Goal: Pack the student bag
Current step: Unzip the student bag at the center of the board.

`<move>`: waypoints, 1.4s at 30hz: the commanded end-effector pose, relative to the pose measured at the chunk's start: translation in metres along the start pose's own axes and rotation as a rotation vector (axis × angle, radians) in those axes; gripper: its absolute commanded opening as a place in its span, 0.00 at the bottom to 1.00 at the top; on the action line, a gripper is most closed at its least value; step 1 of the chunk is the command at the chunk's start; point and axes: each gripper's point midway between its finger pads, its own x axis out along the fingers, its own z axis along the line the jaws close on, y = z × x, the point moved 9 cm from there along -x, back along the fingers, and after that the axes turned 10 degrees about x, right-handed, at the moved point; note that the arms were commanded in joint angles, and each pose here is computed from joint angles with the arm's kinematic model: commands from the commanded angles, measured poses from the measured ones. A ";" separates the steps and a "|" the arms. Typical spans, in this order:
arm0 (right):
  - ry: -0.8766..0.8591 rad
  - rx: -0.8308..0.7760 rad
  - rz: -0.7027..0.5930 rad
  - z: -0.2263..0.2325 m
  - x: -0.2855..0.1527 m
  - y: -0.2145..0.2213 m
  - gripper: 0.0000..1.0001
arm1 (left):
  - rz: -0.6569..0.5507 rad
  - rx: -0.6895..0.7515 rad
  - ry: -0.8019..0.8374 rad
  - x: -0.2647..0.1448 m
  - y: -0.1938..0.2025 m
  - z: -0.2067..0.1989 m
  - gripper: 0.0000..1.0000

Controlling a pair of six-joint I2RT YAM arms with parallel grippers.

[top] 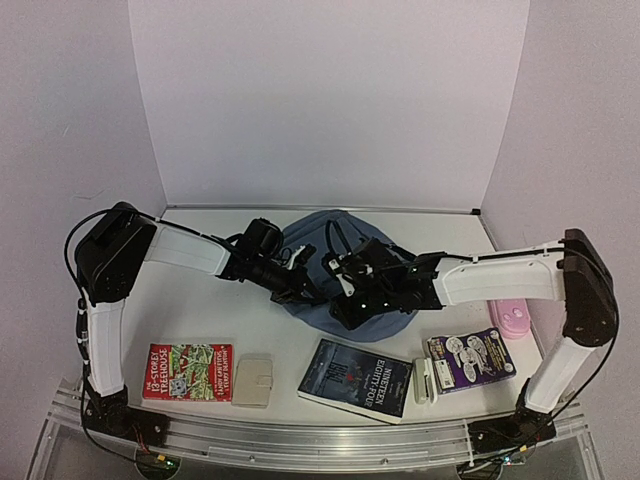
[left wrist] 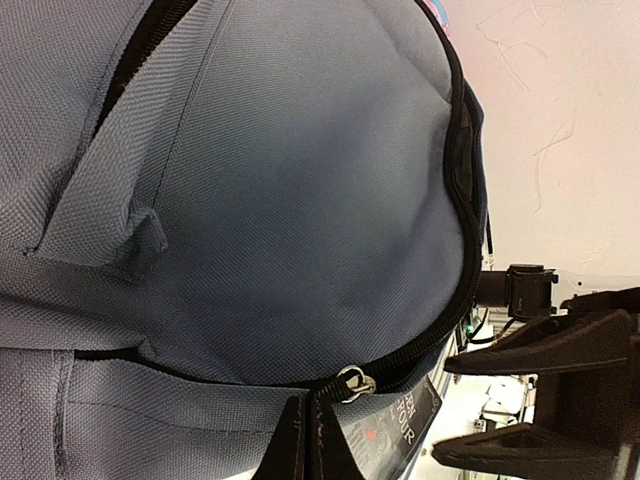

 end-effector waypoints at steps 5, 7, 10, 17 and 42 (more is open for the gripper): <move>0.060 -0.032 -0.012 -0.005 0.009 -0.007 0.37 | -0.038 0.062 0.031 -0.013 -0.012 -0.018 0.00; 0.074 -0.039 -0.011 -0.005 0.011 -0.006 0.37 | -0.038 0.061 0.030 -0.013 -0.011 -0.018 0.00; 0.102 -0.046 -0.012 -0.008 0.016 -0.007 0.37 | -0.039 0.063 0.031 -0.013 -0.012 -0.018 0.00; 0.172 -0.071 -0.029 -0.012 0.023 -0.010 0.39 | -0.037 0.063 0.037 -0.013 -0.013 -0.019 0.00; 0.100 -0.089 -0.015 -0.017 -0.004 0.009 0.00 | -0.102 -0.069 -0.150 -0.036 -0.025 0.017 0.00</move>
